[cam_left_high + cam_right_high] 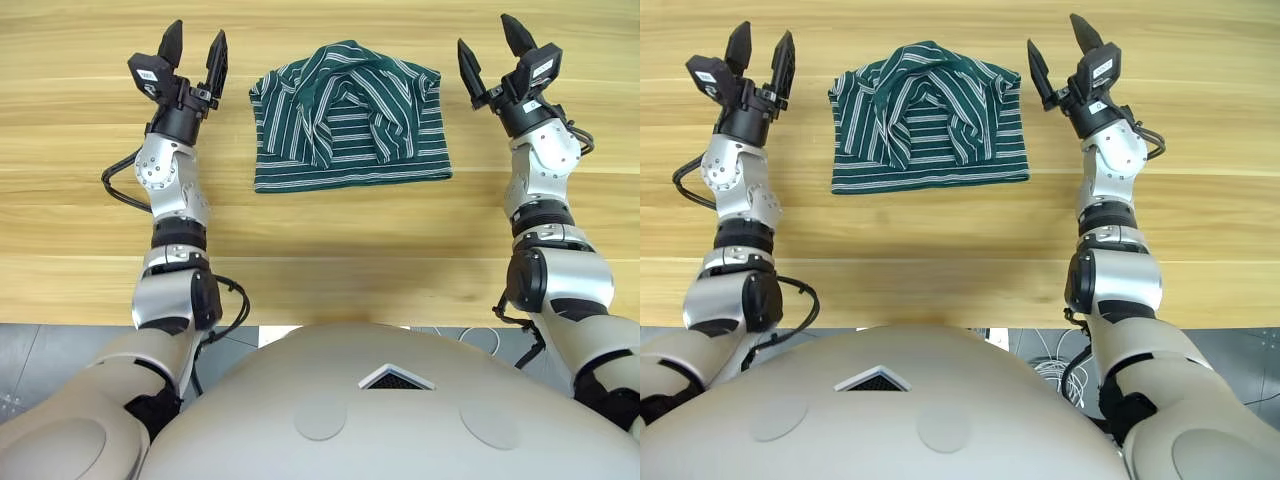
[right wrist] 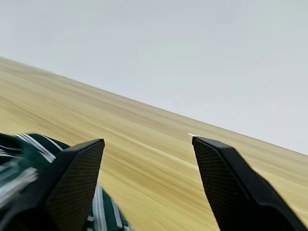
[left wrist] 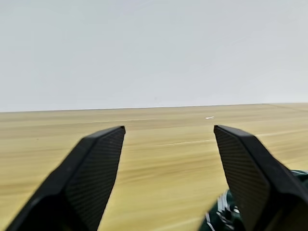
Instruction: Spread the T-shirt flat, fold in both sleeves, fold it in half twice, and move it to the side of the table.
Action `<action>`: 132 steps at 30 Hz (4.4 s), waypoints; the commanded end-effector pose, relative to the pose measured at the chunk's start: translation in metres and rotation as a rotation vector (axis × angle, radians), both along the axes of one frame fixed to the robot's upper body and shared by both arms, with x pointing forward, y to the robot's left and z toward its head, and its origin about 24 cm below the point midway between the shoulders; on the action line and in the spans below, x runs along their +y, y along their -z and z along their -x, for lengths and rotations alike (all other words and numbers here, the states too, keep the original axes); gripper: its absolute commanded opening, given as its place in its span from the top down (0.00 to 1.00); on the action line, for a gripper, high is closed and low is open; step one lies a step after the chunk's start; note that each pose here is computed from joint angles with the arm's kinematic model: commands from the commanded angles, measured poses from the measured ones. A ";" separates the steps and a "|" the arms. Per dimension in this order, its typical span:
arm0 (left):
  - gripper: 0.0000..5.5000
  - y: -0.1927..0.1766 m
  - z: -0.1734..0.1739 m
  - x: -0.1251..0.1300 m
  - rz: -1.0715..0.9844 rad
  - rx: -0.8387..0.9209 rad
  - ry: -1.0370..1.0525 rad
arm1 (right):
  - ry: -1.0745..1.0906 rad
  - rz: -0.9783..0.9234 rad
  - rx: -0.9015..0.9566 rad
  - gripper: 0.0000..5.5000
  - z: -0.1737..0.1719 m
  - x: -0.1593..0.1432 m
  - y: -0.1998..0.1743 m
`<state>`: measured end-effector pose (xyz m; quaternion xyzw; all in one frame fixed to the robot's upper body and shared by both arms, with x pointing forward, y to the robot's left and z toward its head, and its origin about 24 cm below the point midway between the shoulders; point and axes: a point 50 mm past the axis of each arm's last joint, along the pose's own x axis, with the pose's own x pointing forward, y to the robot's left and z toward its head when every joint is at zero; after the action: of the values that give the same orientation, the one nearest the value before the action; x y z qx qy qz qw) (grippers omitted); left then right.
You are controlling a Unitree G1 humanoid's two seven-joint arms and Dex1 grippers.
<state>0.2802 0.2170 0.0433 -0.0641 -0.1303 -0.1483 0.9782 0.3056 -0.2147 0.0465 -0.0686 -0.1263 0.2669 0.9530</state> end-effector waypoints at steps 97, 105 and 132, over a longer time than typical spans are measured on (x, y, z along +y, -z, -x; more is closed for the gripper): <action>1.00 -0.323 -0.129 -0.015 -0.545 -0.146 -0.226 | 0.386 0.706 -0.374 1.00 -0.107 0.055 -0.317; 1.00 -0.119 -0.128 -0.029 -0.751 0.247 0.269 | -0.028 0.730 0.004 1.00 -0.094 0.022 -0.115; 0.85 -0.020 0.157 -0.019 -1.009 0.422 1.139 | -0.830 1.053 0.295 0.83 0.156 -0.025 -0.032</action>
<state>0.1321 0.1970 0.0587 0.2758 0.1924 -0.6472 0.6842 0.1503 -0.2342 0.0721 -0.4240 0.1297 0.6526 0.6145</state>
